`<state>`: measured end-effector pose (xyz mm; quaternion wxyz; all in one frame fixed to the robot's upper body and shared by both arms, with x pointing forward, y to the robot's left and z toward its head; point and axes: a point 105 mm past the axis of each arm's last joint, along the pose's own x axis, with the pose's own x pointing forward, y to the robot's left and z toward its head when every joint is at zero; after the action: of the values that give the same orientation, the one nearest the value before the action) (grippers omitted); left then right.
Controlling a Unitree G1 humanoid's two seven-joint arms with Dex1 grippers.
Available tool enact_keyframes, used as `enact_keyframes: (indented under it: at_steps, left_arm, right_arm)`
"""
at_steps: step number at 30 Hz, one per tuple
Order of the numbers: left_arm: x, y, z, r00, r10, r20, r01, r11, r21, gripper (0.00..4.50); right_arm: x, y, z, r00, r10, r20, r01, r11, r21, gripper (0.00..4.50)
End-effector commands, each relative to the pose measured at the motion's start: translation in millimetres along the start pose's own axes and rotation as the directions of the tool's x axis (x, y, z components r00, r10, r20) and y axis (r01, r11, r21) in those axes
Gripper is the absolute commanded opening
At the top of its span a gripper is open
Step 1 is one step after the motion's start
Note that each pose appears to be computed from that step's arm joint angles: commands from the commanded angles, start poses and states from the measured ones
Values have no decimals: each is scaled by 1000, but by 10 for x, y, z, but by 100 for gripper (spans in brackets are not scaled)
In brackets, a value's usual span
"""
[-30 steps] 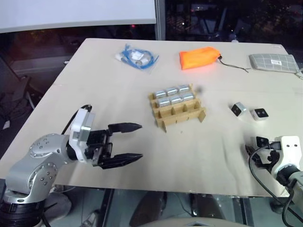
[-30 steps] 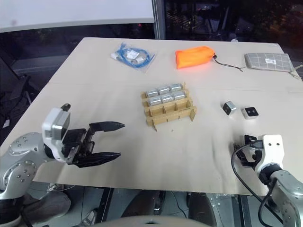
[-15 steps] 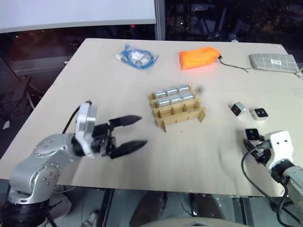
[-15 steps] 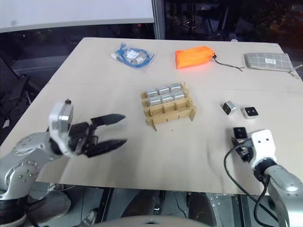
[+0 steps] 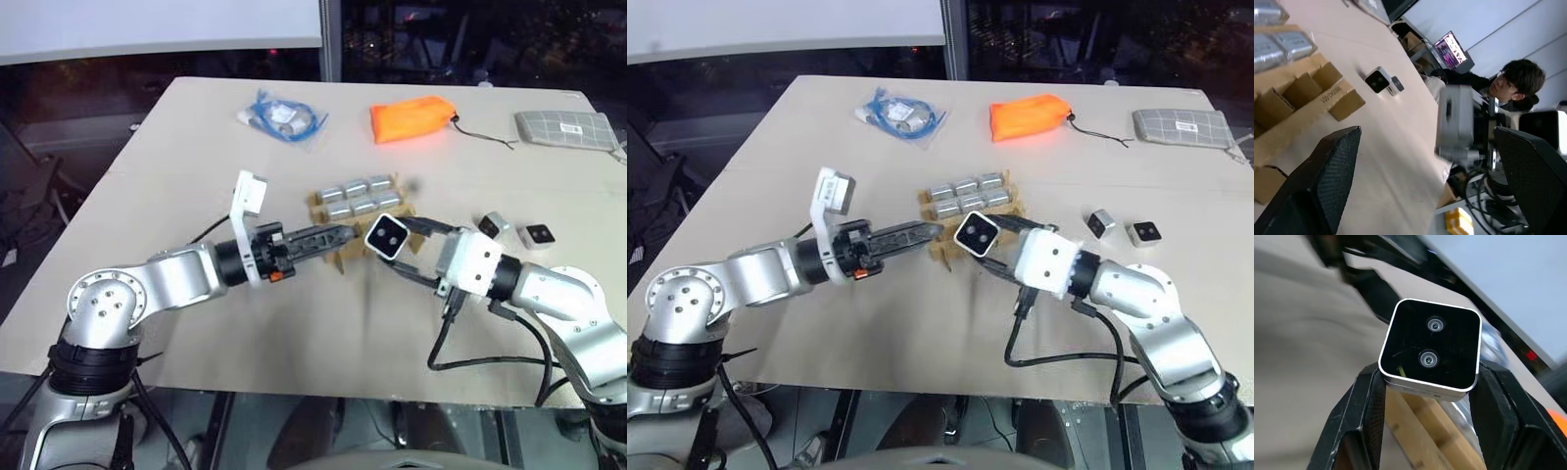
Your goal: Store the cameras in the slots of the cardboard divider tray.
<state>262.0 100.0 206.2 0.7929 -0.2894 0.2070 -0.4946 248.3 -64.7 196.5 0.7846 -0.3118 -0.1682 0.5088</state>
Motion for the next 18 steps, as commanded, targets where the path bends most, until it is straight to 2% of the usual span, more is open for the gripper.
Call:
enact_keyframes:
  at_steps: [1,8,11,13,14,17,18]
  left_arm:
    - [42,-110,66,1000,-22,21,22,1000,-16,450]
    - [71,-152,11,1000,-19,-21,19,1000,1,450]
    - [85,-141,-27,999,-18,-40,18,1000,0,365]
    - [98,-139,-43,998,-25,-51,25,1000,-2,251]
    - [103,-134,-50,998,-26,-57,26,1000,-4,217]
    - [106,-123,-71,997,-28,-73,28,1000,-3,70]
    - [116,-121,-66,997,-32,-73,32,999,-4,64]
  right_arm:
    - [61,16,123,998,52,43,-49,996,-76,188]
    - [129,10,141,995,76,57,-69,992,-105,188]
    - [130,-3,138,996,71,57,-64,992,-111,188]
    - [129,-8,130,996,67,56,-60,992,-113,188]
    - [132,-7,128,996,65,55,-59,992,-114,188]
    - [143,-4,131,996,62,58,-55,992,-116,188]
    - [147,-5,131,996,60,59,-53,992,-115,188]
